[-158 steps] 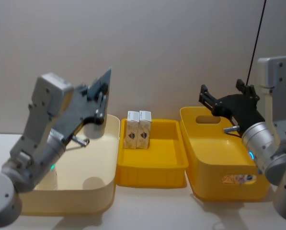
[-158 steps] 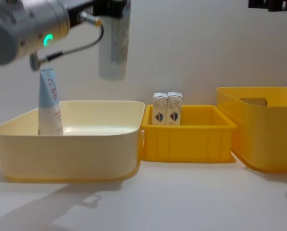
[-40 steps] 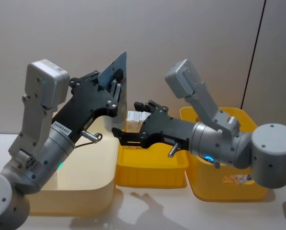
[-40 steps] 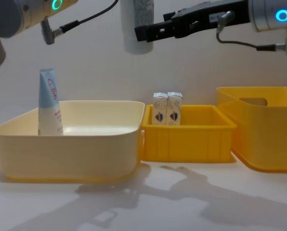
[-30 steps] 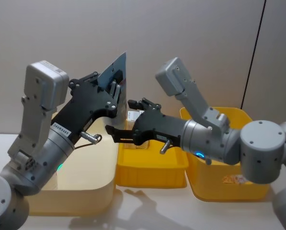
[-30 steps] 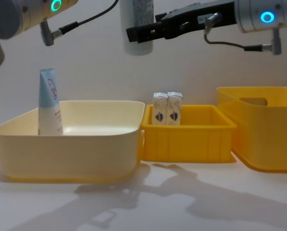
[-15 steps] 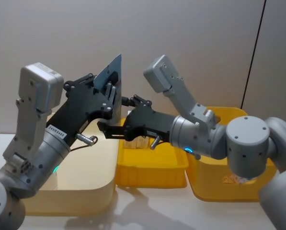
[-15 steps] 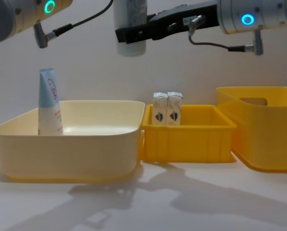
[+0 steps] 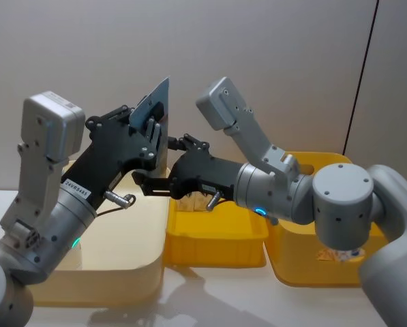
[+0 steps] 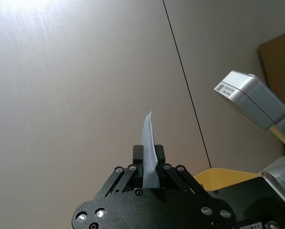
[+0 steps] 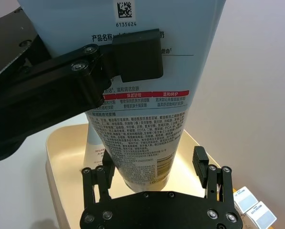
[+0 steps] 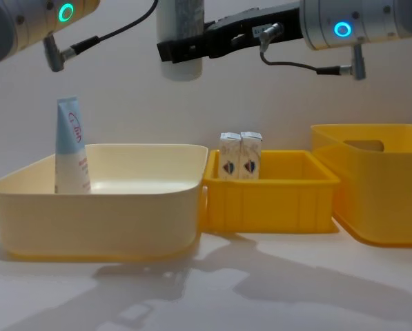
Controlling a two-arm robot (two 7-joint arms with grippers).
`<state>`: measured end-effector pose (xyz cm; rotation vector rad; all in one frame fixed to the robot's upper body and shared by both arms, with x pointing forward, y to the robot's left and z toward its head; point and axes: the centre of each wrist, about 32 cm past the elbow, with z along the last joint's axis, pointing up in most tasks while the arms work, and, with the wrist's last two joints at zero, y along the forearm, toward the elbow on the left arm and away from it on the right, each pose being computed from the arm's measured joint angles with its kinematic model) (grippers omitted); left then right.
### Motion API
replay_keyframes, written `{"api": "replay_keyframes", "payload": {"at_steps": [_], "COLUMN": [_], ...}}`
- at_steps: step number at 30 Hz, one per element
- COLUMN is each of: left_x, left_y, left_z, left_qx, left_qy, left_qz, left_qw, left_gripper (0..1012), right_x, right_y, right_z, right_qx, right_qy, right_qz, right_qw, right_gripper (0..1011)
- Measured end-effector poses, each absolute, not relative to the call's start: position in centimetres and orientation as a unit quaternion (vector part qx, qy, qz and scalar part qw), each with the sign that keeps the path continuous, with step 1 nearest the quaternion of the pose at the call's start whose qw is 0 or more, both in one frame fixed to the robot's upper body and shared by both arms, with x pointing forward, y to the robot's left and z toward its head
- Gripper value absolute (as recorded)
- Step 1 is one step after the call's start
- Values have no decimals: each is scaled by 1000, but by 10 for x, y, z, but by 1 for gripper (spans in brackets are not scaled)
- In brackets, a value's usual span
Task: Bimanual collaborative sorting of washing and personal care products
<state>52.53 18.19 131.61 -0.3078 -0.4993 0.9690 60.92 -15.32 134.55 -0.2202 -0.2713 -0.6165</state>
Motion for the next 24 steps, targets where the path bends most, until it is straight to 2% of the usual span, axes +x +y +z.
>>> {"api": "replay_keyframes", "payload": {"at_steps": [24], "left_x": [525], "left_y": [183], "left_z": [1315], "left_qx": [-147], "left_qy": [-236], "left_qz": [460], "left_qw": [843], "left_gripper": [139], "right_x": [611], "right_y": [-153], "right_z": [1342], "right_qx": [-108], "right_qy": [-140], "right_qz": [-291], "right_qw": [940], "right_gripper": [1001]}}
